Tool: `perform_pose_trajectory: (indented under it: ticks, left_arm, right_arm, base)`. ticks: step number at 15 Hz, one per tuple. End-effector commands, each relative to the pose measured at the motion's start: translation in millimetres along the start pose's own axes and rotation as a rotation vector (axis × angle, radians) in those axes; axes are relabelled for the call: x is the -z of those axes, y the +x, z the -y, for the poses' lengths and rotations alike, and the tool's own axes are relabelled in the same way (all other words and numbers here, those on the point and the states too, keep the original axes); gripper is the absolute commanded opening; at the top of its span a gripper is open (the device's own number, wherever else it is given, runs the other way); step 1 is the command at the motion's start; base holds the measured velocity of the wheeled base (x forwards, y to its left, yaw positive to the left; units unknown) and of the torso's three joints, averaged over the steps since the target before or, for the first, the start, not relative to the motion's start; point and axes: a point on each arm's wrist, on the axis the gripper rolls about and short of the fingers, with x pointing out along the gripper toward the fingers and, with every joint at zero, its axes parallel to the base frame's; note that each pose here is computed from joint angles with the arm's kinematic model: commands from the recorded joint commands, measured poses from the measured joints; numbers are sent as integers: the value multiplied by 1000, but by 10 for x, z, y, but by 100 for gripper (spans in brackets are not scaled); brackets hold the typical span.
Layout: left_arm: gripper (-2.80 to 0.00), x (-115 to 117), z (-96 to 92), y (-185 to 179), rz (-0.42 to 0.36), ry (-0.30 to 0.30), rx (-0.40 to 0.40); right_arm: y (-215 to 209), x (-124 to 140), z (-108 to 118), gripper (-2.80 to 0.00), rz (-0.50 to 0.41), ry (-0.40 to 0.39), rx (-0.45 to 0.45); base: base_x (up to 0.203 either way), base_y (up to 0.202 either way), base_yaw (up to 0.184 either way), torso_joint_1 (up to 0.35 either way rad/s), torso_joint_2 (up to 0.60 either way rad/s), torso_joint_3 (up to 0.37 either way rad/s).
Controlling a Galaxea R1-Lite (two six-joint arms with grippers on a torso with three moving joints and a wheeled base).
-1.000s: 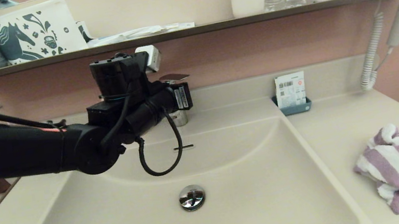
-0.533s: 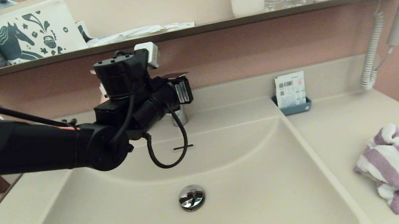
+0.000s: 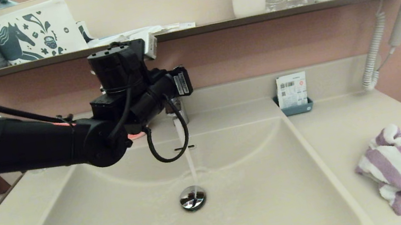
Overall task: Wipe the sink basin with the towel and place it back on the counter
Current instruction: Turn on the faucet, then turn off the faucet
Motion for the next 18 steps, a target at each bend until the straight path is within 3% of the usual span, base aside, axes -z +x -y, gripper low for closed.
perform_pose_trajectory:
  ticks: [1, 4, 5, 9, 13, 18]
  left_arm:
    - [-280, 14, -2, -60, -12, 3, 2]
    - [-280, 262, -14, -197, -97, 16, 7]
    - [-280, 276, -42, -237, -94, 17, 2]
    - [-280, 171, -115, -329, -67, 32, 44]
    - [-280, 160, -323, -342, -68, 45, -6]
    - [-280, 74, -381, -333, -38, 45, -22]
  right_arm:
    - [0, -2, 0, -280, 3, 0, 0]
    - [0, -1, 0, -280, 1, 1, 0]
    - [0, -1, 0, -280, 1, 0, 0]
    - [0, -1, 0, -280, 1, 0, 0]
    - [0, -1, 0, -280, 1, 0, 0]
    - [0, -1, 0, -280, 1, 0, 0]
  base:
    - [0, 0, 0, 0, 0, 0]
    - [0, 0, 0, 0, 0, 0]
    - [0, 0, 0, 0, 0, 0]
    - [0, 0, 0, 0, 0, 0]
    - [0, 0, 0, 0, 0, 0]
    - [0, 0, 0, 0, 0, 0]
